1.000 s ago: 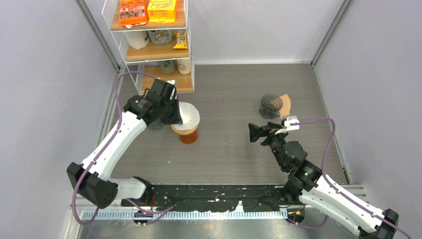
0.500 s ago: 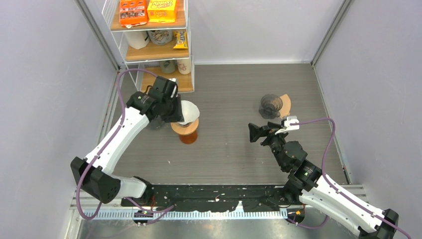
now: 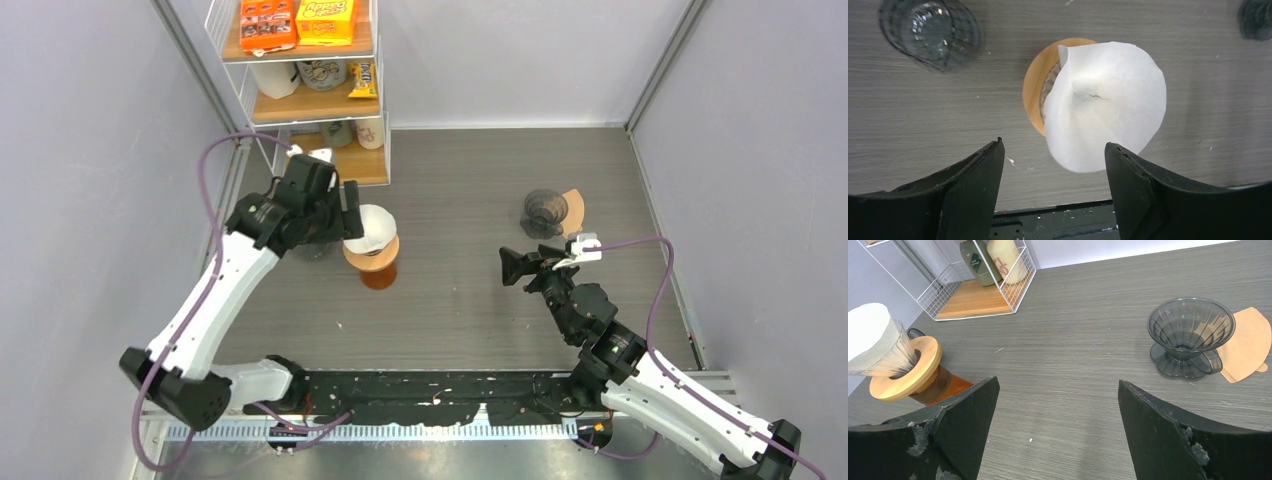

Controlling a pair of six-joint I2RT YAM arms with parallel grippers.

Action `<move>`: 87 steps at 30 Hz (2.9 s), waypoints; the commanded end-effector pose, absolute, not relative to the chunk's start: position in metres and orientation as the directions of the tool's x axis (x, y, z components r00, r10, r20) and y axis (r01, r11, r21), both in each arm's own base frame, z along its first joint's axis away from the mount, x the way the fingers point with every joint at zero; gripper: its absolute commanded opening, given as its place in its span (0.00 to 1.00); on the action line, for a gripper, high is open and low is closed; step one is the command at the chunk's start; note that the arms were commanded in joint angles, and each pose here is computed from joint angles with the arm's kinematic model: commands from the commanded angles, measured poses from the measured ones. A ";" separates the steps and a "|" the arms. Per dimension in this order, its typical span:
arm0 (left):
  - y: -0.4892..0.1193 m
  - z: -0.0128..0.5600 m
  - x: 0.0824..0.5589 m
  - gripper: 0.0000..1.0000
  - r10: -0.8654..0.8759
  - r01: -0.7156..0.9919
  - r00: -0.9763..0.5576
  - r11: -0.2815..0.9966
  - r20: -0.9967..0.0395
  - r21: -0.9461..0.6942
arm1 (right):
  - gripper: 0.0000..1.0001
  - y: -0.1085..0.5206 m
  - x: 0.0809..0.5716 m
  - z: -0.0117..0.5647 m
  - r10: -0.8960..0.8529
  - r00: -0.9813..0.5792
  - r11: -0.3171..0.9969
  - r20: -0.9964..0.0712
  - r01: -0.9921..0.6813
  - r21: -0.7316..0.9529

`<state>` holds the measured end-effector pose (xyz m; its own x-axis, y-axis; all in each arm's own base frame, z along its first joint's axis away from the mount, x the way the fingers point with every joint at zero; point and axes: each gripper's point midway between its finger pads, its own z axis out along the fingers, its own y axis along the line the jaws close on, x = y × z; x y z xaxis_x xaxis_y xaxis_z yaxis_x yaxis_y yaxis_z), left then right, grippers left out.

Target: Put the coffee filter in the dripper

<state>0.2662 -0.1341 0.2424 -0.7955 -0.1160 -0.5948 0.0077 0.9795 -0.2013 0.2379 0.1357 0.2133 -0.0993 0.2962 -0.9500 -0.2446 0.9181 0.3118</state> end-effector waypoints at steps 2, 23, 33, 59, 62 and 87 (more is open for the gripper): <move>-0.109 0.307 0.260 0.83 -0.194 -0.013 -0.623 0.971 -0.757 -0.238 | 0.95 0.130 0.240 0.223 0.314 -0.065 0.921 -0.947 -0.224 0.320; -0.182 0.284 0.299 0.78 -0.067 0.176 -0.706 0.947 -0.705 -0.267 | 0.96 0.127 0.242 0.219 0.300 -0.066 0.930 -0.952 -0.202 0.308; -0.164 0.249 0.303 0.38 -0.033 0.081 -0.758 0.986 -0.652 -0.144 | 0.95 0.126 0.243 0.218 0.294 -0.068 0.934 -0.953 -0.194 0.302; -0.173 0.195 0.303 0.29 0.000 0.082 -0.834 0.989 -0.551 -0.124 | 0.95 0.124 0.245 0.213 0.280 -0.076 0.942 -0.957 -0.170 0.289; -0.174 0.191 0.303 0.29 0.002 0.082 -0.839 0.989 -0.543 -0.123 | 0.95 0.124 0.245 0.213 0.280 -0.076 0.942 -0.957 -0.168 0.289; -0.179 0.194 0.303 0.29 -0.002 0.103 -0.825 0.982 -0.565 -0.155 | 0.95 0.124 0.245 0.212 0.280 -0.078 0.942 -0.957 -0.170 0.290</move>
<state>0.2958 -0.1714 0.1754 -0.8604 0.0188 -0.5092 0.0883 0.9897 -0.1127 0.2426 0.1270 0.2031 -0.1072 0.2567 -0.9605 -0.1847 0.9441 0.2730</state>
